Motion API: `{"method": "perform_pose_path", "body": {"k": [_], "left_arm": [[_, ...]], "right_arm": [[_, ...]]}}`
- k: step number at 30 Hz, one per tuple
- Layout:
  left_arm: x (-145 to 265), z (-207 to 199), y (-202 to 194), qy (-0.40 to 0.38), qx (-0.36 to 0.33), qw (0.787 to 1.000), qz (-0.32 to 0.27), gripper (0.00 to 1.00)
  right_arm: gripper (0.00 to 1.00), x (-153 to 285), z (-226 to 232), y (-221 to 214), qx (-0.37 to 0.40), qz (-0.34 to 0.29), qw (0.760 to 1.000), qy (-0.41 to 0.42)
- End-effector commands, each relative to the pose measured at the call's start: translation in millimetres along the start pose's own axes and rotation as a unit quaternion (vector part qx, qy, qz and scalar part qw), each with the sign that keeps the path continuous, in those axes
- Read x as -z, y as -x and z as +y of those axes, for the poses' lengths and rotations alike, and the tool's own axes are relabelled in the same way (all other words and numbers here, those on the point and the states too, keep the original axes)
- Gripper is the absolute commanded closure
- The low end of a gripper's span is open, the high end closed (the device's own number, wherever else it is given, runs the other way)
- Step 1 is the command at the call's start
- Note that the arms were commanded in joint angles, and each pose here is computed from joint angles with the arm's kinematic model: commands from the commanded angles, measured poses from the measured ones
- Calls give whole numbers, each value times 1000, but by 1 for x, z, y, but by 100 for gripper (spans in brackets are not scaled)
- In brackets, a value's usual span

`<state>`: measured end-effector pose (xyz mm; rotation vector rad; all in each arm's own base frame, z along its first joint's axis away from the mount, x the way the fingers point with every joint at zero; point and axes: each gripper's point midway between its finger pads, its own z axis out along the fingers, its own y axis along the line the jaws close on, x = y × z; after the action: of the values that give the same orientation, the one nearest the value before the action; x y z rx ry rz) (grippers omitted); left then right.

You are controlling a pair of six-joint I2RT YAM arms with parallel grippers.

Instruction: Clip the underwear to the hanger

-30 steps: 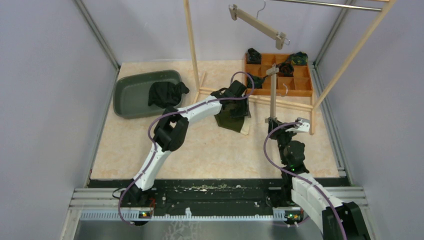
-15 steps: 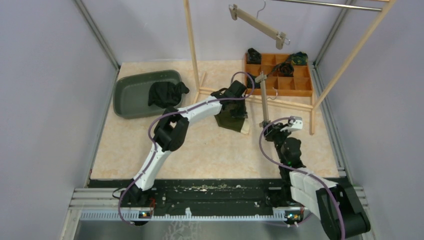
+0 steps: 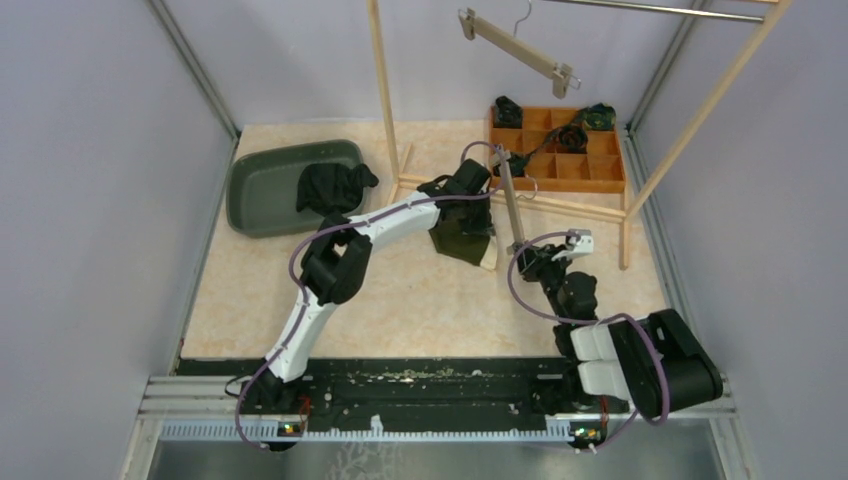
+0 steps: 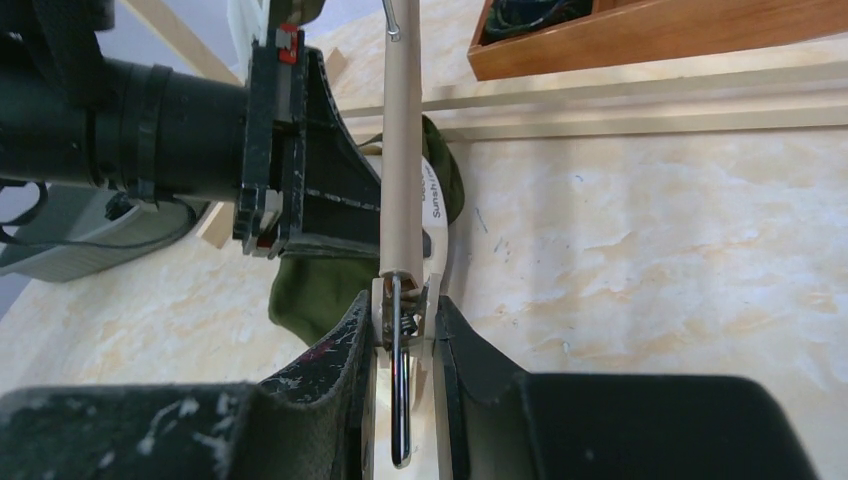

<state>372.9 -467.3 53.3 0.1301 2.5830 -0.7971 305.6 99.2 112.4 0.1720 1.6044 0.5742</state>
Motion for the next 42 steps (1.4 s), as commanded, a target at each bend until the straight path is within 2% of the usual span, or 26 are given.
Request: {"method": "perform_pose_path", "body": {"k": [1,19,42], "left_arm": [[27,-27,16,-39,-10,999,-23,100],[36,-35,18,-52,-13,998,-22,100],[47,-43,26,-61,-13,998,-28,100]], "right_arm": [[100,-8,30,35,-1,-67,995,70],[100,-19,28,17,-12,-64,995,77],[100,-38,30,8,10,-73,996,42]]}}
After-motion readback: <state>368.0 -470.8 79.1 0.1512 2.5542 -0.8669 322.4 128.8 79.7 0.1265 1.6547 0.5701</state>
